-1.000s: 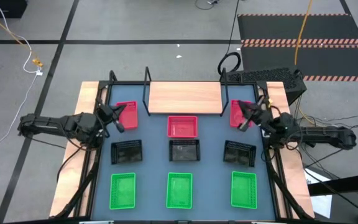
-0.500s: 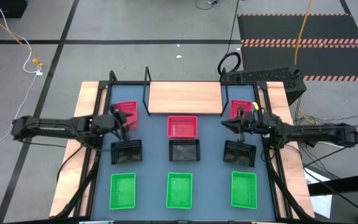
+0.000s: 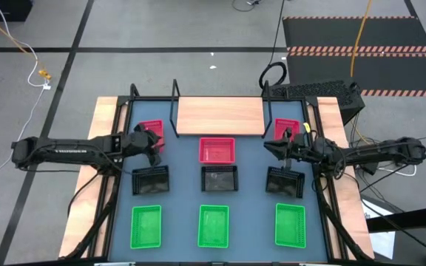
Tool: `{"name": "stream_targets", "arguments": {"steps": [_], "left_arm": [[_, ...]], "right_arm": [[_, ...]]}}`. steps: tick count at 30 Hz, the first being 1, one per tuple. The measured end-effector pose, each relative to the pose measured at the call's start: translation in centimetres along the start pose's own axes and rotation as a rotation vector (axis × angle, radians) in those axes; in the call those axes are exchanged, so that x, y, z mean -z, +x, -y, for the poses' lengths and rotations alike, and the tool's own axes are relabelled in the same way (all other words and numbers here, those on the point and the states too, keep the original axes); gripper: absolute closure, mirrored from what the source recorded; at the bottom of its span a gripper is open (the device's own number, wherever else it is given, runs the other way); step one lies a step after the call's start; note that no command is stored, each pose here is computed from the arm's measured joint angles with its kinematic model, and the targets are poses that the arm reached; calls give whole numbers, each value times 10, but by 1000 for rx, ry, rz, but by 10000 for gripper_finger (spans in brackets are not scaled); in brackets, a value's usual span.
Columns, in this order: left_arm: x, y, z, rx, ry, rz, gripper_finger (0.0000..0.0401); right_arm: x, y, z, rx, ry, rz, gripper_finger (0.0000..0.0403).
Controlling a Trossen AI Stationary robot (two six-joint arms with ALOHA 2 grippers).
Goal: Stack baskets on shelf by color
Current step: Put the left red basket on the shelf
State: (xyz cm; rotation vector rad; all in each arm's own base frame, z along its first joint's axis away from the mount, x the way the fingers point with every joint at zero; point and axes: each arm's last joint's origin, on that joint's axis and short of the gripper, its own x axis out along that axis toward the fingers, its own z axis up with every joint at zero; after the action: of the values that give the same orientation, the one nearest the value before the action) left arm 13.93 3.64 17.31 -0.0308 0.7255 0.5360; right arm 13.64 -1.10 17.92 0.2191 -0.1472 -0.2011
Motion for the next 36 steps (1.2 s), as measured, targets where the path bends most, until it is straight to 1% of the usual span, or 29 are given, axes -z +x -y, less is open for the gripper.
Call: {"name": "stream_targets", "arguments": {"steps": [2, 5, 7, 9, 12, 15, 17, 20, 22, 27, 32, 34, 36], "left_arm": [[-10, -7, -2, -1, -14, -37, 242], [-29, -21, -5, -17, -28, -84, 242], [-42, -28, -7, -21, -39, -86, 242], [-48, -30, -7, -14, -39, -85, 242], [-48, -27, -3, 63, -30, -123, 242], [-44, -23, 0, 129, -25, -186, 242], [-39, -20, 1, 121, -34, -251, 242], [-36, -13, 2, 105, -40, -311, 242], [-35, -9, 2, 103, -40, -330, 242], [-33, -1, 7, 162, -23, -385, 242], [-31, 6, 9, 162, -14, -428, 242], [-30, 9, 8, 147, -16, -443, 242], [-30, 13, 5, 85, -14, -449, 242]], "right_arm": [[0, 0, 1, 34, -24, 8, 349], [-1, 0, 1, 38, -53, 11, 344], [0, 0, 1, 36, -71, 10, 340], [0, 0, 1, 31, -65, 10, 336], [-2, 0, 0, 5, -63, 18, 332], [-5, 0, 0, 5, -108, 54, 332], [-9, 0, 0, 14, -158, 94, 332], [-12, 0, 2, 25, -172, 118, 332], [-11, 0, 2, 27, -166, 112, 332], [-6, 0, 3, 33, -168, 64, 332], [-6, 1, 5, 44, -169, 57, 332], [-5, 1, 5, 45, -171, 52, 332], [-4, 1, 5, 47, -183, 40, 332]]}}
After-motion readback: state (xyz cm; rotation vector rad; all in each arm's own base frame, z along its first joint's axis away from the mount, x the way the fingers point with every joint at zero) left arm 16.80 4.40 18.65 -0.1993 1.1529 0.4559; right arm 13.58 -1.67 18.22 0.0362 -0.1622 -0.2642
